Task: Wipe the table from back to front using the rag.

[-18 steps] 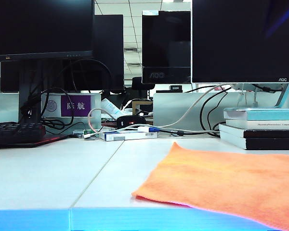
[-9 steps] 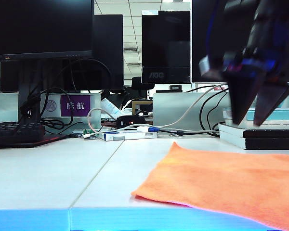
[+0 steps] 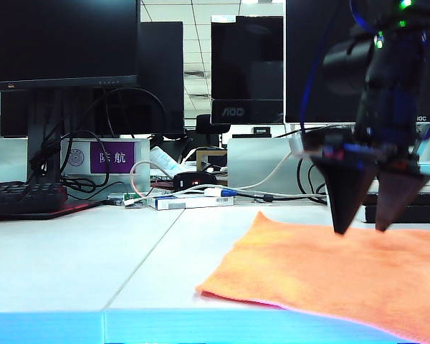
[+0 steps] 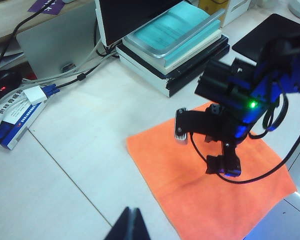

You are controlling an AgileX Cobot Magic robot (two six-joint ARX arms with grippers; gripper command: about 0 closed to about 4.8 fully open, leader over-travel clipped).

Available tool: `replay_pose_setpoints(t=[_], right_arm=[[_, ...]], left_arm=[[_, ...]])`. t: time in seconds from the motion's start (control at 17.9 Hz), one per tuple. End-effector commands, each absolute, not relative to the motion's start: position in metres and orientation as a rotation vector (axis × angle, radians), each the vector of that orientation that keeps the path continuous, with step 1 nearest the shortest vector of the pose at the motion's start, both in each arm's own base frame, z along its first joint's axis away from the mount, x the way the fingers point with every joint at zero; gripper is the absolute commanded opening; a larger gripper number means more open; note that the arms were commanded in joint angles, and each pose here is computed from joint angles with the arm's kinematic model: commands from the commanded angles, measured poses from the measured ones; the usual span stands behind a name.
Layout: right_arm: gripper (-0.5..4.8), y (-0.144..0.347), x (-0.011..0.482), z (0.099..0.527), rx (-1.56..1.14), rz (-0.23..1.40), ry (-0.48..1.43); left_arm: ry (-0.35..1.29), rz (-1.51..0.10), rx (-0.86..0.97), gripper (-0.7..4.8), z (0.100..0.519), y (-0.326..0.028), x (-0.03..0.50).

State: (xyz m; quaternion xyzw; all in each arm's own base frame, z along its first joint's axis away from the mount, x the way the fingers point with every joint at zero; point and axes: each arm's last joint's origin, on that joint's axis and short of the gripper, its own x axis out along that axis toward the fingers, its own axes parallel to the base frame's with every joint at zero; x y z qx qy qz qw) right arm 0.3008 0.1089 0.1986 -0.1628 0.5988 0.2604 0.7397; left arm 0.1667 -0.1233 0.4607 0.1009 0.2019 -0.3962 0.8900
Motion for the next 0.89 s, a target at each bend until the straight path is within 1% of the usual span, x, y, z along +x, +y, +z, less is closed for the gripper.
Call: replay_pose_setpoints(t=[0.06, 0.11, 0.17, 0.22, 0.28, 0.34, 0.39, 0.45, 0.5, 0.73, 0.84, 0.89], right_arm=[[4.79, 0.108, 0.297, 0.187, -0.361, 0.575, 1.309], [4.79, 0.107, 0.296, 0.185, -0.363, 0.572, 1.312], [4.58, 0.107, 0.294, 0.181, -0.374, 0.559, 1.316], [3.92, 0.106, 0.293, 0.178, -0.380, 0.553, 1.320], [3.03, 0.106, 0.292, 0.177, -0.379, 0.553, 1.321], [1.74, 0.106, 0.292, 0.177, -0.380, 0.553, 1.322], [0.65, 0.106, 0.292, 0.177, -0.379, 0.553, 1.321], [0.09, 0.106, 0.293, 0.177, -0.379, 0.553, 1.320], [-0.01, 0.106, 0.293, 0.177, -0.379, 0.553, 1.319], [-0.01, 0.107, 0.296, 0.184, -0.377, 0.553, 1.299], [-0.01, 0.108, 0.297, 0.199, -0.375, 0.553, 1.285], [-0.01, 0.107, 0.297, 0.214, -0.372, 0.550, 1.268]], left_arm=[[0.396, -0.830, 0.206, -0.03, 0.464, -0.123, 0.166], [0.396, -0.830, 0.206, -0.03, 0.464, -0.123, 0.166], [0.397, -0.830, 0.206, -0.03, 0.464, -0.123, 0.166], [0.396, -0.830, 0.206, -0.03, 0.464, -0.123, 0.166], [0.397, -0.830, 0.206, -0.03, 0.464, -0.123, 0.166], [0.397, -0.830, 0.206, -0.03, 0.464, -0.123, 0.166], [0.397, -0.830, 0.206, -0.03, 0.464, -0.123, 0.166], [0.398, -0.830, 0.206, -0.03, 0.464, -0.123, 0.166], [0.398, -0.830, 0.206, -0.03, 0.464, -0.123, 0.166], [0.398, -0.830, 0.206, -0.03, 0.464, -0.123, 0.166], [0.398, -0.830, 0.206, -0.03, 0.464, -0.123, 0.166], [0.398, -0.830, 0.206, -0.03, 0.464, -0.123, 0.166]])
